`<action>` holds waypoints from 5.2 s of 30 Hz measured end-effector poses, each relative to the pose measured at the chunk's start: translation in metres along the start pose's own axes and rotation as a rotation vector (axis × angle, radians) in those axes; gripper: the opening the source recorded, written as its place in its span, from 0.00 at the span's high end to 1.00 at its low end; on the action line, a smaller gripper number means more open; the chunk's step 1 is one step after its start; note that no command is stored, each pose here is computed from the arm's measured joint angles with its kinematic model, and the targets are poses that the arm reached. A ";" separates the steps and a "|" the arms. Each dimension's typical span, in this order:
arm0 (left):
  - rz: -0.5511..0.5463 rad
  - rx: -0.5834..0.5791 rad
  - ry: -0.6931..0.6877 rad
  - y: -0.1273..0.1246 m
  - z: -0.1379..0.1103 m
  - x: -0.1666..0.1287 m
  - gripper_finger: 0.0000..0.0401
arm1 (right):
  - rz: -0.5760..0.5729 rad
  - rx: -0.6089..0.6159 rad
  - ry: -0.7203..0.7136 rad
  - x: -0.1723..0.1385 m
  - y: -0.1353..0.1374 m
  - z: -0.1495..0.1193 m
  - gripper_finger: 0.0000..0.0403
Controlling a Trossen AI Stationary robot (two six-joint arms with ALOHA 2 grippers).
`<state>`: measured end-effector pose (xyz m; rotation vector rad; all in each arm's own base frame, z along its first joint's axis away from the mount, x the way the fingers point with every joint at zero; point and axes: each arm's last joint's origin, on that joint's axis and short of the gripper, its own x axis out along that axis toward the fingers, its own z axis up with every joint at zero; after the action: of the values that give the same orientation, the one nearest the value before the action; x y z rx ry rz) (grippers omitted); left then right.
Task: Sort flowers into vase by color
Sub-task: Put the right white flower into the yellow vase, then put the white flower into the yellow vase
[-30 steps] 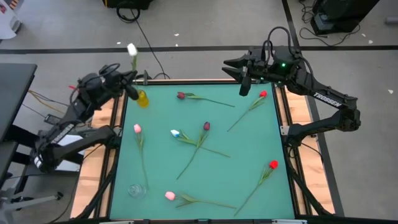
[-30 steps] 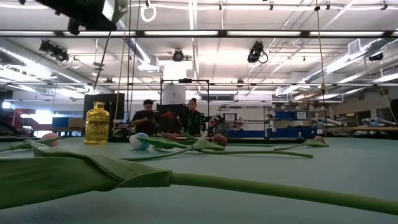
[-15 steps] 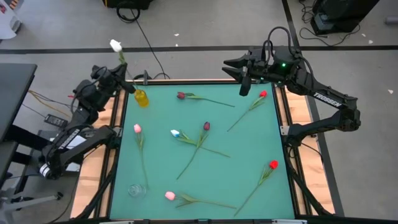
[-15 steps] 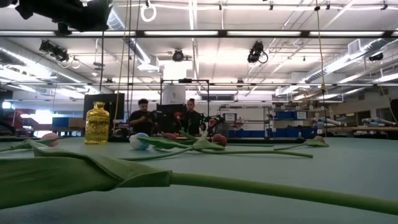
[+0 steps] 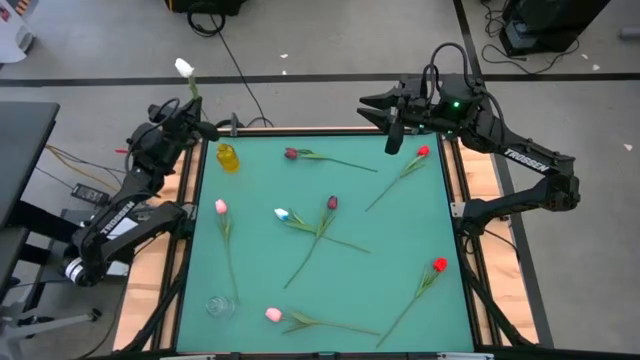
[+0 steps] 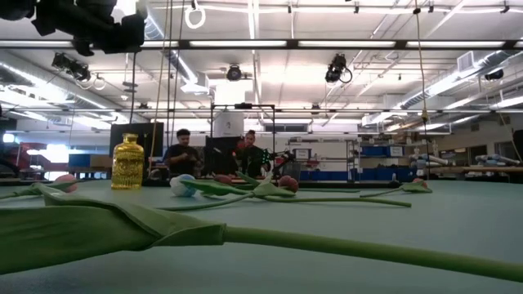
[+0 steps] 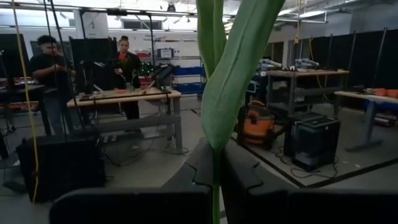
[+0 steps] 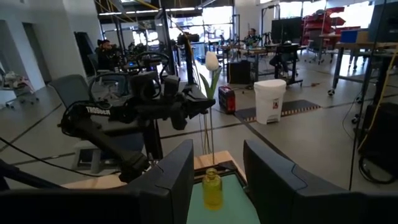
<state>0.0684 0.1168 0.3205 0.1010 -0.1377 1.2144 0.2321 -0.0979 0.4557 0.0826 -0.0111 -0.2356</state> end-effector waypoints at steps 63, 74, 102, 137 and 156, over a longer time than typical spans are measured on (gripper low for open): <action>-0.117 -0.371 1.144 0.001 -0.011 -0.055 0.47 | 0.000 0.000 0.000 0.000 0.000 0.000 0.63; -0.388 -0.472 1.209 -0.029 -0.034 -0.056 0.47 | 0.000 0.000 0.000 0.000 0.000 0.000 0.63; 0.157 -1.246 1.335 -0.209 -0.099 -0.057 0.47 | 0.000 0.000 0.000 0.000 0.000 0.000 0.63; 0.472 -1.317 1.471 -0.274 -0.167 -0.048 0.54 | 0.000 0.000 -0.001 0.000 0.000 0.000 0.63; 0.492 -1.303 1.487 -0.276 -0.183 -0.041 0.96 | -0.004 0.000 -0.001 0.000 0.000 0.000 0.63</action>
<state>0.3228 0.0111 0.1321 -2.0139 0.3947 1.1794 0.2322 -0.0980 0.4558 0.0827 -0.0121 -0.2397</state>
